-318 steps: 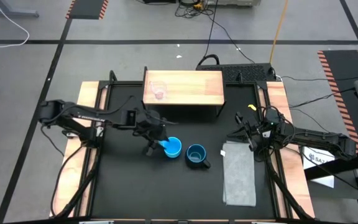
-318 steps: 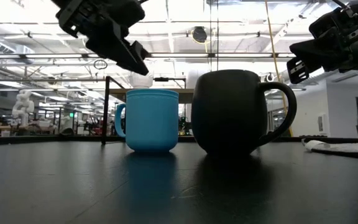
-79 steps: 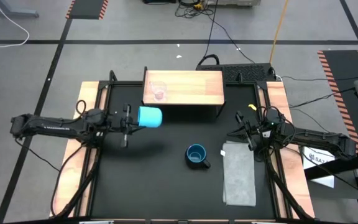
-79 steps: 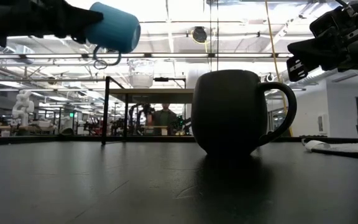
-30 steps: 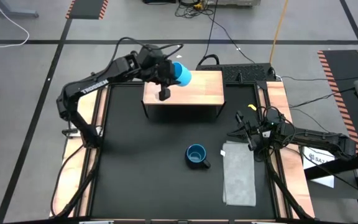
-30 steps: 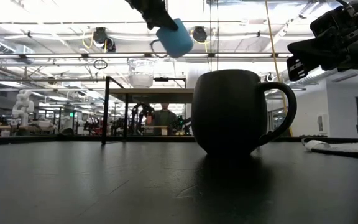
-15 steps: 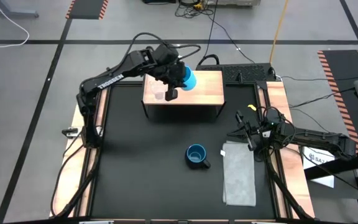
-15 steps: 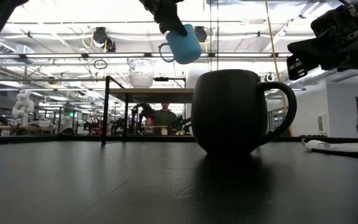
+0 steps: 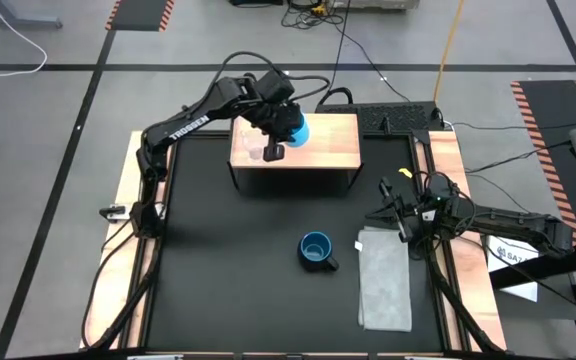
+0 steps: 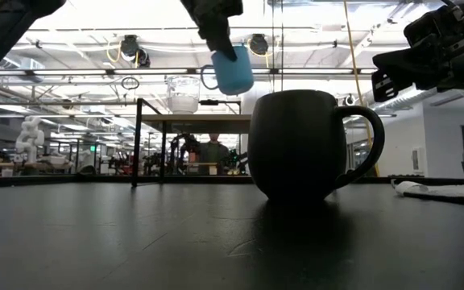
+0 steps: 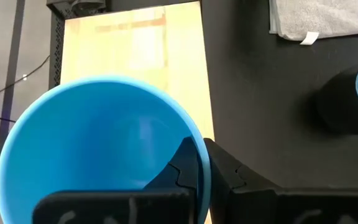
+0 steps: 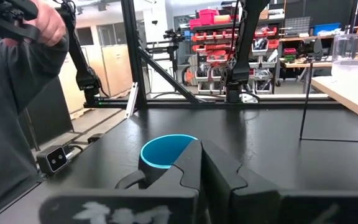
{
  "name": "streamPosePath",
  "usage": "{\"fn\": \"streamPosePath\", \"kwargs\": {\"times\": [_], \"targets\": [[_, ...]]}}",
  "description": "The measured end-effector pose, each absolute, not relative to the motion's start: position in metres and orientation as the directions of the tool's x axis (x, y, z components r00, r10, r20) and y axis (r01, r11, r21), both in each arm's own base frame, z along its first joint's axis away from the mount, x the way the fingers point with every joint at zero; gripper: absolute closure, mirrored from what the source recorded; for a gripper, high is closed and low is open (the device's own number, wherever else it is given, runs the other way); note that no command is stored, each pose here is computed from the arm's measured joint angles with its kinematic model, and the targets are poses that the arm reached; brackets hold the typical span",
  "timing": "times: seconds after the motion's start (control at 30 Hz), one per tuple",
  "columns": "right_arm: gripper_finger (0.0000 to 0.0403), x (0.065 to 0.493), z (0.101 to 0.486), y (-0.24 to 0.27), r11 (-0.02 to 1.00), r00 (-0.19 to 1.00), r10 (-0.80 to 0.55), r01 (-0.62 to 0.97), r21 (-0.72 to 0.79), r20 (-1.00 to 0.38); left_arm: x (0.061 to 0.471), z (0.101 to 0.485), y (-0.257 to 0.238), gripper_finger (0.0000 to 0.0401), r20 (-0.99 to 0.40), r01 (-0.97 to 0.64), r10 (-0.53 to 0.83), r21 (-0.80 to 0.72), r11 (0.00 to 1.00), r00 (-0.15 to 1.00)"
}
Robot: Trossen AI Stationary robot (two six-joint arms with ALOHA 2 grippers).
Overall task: Stack small to large cups/mugs on shelf
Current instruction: Put the light blue mug on the shelf
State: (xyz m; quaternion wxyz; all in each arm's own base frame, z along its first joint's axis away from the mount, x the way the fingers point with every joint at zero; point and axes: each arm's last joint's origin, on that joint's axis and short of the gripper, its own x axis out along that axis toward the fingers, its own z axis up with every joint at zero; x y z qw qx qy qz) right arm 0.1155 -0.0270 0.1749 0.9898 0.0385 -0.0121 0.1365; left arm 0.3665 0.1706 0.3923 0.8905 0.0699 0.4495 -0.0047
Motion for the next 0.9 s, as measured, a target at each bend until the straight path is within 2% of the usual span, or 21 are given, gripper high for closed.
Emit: {"fn": "streamPosePath", "kwargs": {"times": [0.43,0.9], "targets": [[0.0403,0.116,0.175,-0.027,0.960,0.962,0.269,-0.271,0.066,0.034,0.380,0.383,0.165,0.0394,-0.797,0.131,0.022,0.127,0.983,0.604],[0.0403,0.116,0.175,-0.027,0.960,0.962,0.269,-0.271,0.066,0.034,0.392,0.351,0.173,0.0394,-0.868,0.143,0.008,0.090,0.986,0.496]]}}
